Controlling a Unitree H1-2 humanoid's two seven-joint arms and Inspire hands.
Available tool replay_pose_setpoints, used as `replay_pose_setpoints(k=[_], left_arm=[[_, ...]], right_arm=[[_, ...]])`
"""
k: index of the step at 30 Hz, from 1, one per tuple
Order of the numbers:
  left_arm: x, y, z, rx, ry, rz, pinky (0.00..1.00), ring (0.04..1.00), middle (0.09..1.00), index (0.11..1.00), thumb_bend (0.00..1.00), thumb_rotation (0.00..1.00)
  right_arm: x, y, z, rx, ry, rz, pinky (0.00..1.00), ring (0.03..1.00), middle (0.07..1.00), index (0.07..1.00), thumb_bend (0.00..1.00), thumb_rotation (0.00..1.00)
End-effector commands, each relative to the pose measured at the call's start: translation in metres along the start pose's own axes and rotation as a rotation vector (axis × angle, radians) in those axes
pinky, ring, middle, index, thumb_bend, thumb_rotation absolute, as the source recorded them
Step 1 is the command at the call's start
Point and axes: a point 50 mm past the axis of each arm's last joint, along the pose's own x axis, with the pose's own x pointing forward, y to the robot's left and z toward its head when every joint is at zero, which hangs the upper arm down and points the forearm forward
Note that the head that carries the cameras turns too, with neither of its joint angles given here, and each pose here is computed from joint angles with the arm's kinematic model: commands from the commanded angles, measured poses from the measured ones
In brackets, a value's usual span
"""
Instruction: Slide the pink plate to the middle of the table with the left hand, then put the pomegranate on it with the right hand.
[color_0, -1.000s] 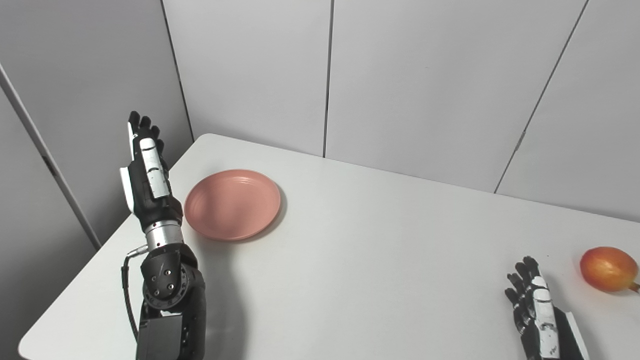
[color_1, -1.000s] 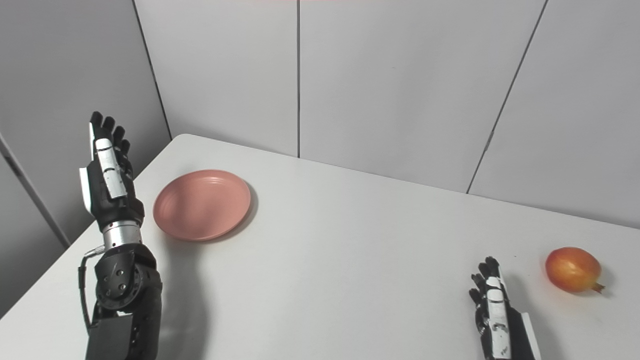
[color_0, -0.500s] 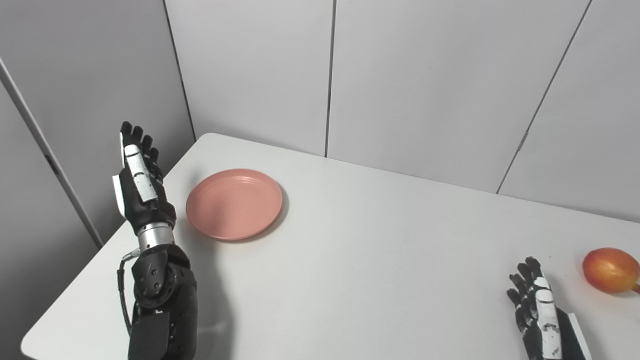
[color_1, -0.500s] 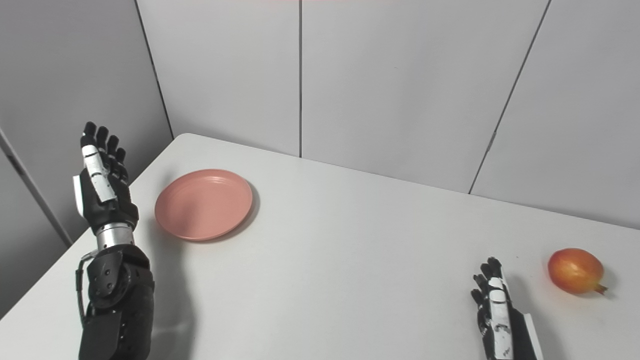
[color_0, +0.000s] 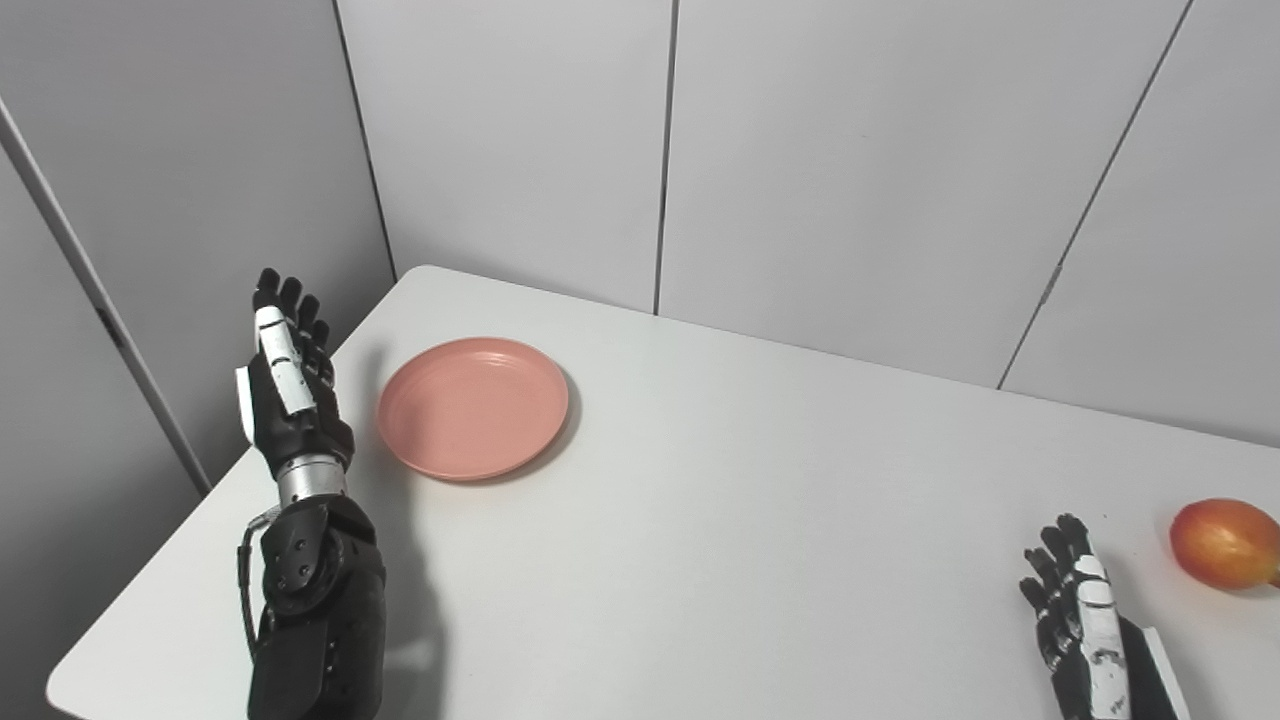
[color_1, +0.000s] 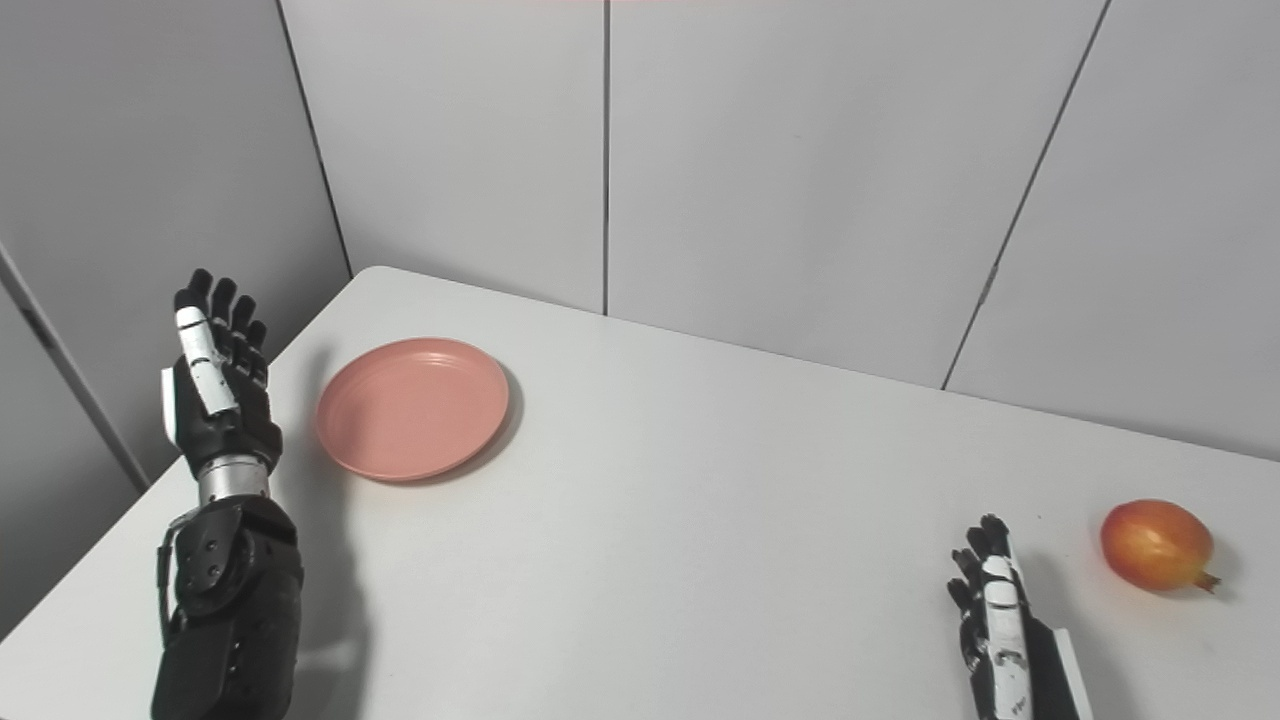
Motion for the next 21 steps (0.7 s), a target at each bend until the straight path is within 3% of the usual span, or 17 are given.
replay_pose_setpoints(k=[1,21], left_arm=[[0.013,-0.002,0.014,0.005,-0.052,-0.03,1.0,0.978,0.984,0.961,0.4,1.0],[0.021,0.011,-0.012,0.036,0.014,-0.02,0.97,0.954,0.955,0.94,0.39,1.0]], right_arm=[[0.003,0.0,0.016,-0.006,-0.052,0.009,1.0,1.0,1.0,1.0,0.2,1.0],[0.004,-0.001,0.015,-0.003,-0.056,0.009,1.0,1.0,1.0,1.0,0.19,1.0]])
